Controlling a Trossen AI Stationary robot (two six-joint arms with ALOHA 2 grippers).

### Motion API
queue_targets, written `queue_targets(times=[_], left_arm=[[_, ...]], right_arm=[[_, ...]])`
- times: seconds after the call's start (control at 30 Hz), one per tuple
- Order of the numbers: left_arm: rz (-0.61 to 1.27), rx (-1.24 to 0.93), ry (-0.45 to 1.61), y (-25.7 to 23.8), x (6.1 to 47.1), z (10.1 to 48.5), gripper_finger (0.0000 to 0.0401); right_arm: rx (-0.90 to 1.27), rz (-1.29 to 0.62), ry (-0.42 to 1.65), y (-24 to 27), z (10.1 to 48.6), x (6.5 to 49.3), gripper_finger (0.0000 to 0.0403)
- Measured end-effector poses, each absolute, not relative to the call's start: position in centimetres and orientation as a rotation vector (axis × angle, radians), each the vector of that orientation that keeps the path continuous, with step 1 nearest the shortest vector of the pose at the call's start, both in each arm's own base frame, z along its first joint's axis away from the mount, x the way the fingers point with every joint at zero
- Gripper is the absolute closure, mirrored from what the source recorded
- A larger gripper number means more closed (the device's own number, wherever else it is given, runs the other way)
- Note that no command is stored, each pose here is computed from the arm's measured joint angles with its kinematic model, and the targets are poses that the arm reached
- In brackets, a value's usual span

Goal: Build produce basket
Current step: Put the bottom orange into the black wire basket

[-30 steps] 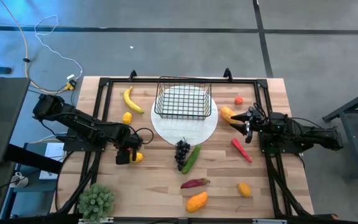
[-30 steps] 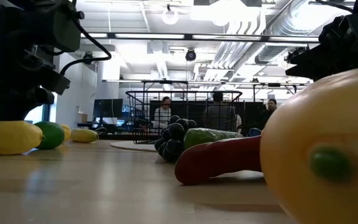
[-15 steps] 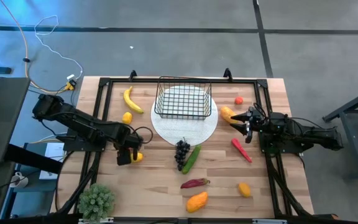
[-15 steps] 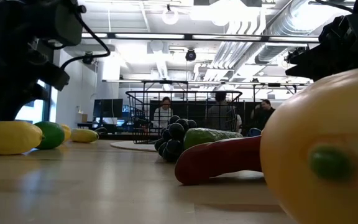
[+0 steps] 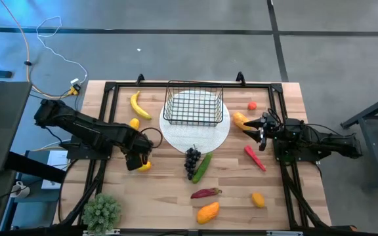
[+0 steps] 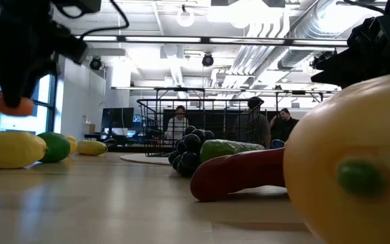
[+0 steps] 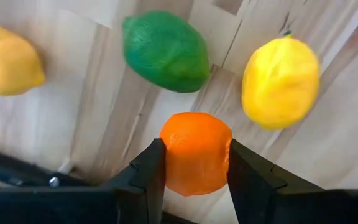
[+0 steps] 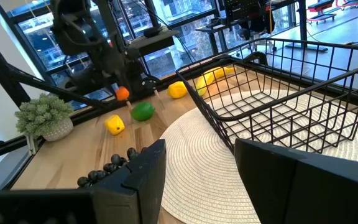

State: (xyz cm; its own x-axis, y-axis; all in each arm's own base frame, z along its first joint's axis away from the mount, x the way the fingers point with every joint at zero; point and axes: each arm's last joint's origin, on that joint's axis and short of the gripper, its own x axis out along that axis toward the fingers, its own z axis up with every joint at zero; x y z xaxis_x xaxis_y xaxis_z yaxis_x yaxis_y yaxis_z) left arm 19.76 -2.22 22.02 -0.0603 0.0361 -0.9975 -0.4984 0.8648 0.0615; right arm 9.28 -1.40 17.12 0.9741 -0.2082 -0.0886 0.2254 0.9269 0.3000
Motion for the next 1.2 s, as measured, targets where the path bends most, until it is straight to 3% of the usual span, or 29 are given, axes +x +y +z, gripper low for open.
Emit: queue_targets(times=[0.27,0.6,1.2], left_arm=[[0.579,-0.395,1.387,-1.4,21.5,26.5,0.0276],[0.771,-0.343,1.072,3.2,23.2,31.5,0.0276],[0.87,-0.309,0.552,15.1,25.4,34.3,0.0276]], right_arm=[[0.314,-0.223,0.055,-1.4,17.1,9.3,0.0229],[0.314,-0.223,0.055,-1.4,17.1,9.3,0.0229],[0.314,-0.222,0.055,-1.4,17.1,9.3,0.0229]])
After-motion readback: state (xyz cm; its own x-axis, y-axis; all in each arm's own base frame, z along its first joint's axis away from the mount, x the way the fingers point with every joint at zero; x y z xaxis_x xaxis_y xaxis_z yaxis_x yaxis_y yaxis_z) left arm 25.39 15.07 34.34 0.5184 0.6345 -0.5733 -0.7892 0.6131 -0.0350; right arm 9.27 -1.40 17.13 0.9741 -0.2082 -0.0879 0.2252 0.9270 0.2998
